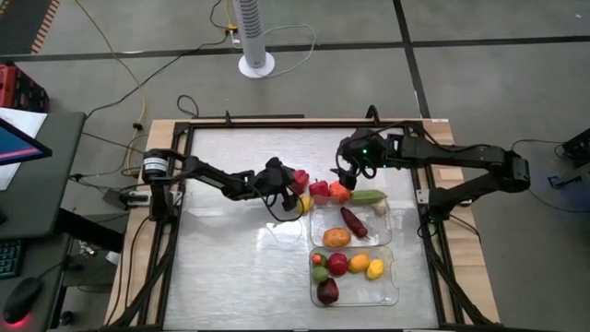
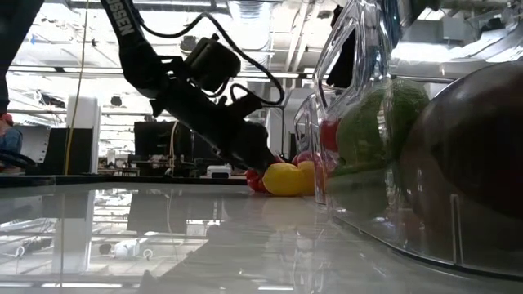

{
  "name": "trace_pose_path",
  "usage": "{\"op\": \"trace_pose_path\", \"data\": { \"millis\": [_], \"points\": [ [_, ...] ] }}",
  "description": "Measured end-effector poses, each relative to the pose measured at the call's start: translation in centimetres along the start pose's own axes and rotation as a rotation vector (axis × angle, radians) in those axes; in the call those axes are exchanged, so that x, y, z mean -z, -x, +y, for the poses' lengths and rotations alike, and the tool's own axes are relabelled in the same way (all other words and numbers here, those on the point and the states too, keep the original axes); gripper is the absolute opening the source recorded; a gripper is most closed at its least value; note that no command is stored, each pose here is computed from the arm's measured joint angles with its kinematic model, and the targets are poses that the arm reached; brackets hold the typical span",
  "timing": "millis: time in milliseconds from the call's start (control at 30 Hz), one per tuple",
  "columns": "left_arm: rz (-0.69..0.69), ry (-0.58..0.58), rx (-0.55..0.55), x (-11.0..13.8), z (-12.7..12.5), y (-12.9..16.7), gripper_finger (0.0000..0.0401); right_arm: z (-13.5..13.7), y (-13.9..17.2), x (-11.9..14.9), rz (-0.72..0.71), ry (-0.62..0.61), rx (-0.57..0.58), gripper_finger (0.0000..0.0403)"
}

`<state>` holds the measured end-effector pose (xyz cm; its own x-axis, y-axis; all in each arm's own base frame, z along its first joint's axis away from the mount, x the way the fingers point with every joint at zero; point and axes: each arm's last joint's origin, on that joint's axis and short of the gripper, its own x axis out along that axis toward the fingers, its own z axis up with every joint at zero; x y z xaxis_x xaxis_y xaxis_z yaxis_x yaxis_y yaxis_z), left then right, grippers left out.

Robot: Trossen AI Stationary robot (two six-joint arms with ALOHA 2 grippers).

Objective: Sort produce into baskets
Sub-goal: Put the left bell pepper into the top transparent bin

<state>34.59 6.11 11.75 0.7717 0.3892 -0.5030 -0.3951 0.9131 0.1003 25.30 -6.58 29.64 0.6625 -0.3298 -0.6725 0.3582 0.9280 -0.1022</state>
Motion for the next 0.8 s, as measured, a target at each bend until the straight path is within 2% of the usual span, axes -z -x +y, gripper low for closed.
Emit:
{"op": "trace_pose_path", "data": {
  "millis": [367,433,600,667,800],
  "points": [
    [0.01,-0.011,-0.01,-0.1,0.2,0.1,0.0268,0.0,0.0,0.0,-0.002,-0.003,0.0,0.0369],
    [0.001,-0.021,-0.013,-0.8,0.5,0.8,0.0261,0.0,0.0,0.0,0.004,-0.002,0.0,0.0369],
    [-0.096,-0.038,-0.009,-4.5,1.2,4.4,0.0273,-0.1,0.4,0.2,0.014,0.0,0.023,0.0369],
    [-0.157,-0.053,0.06,-5.9,0.9,6.1,0.0278,-0.2,0.6,0.3,0.019,0.002,0.038,0.0369],
    [-0.276,-0.061,0.304,-7.7,-1.4,8.6,0.028,-0.4,1.4,0.0,-0.025,0.01,0.058,0.0369]
  ]
}}
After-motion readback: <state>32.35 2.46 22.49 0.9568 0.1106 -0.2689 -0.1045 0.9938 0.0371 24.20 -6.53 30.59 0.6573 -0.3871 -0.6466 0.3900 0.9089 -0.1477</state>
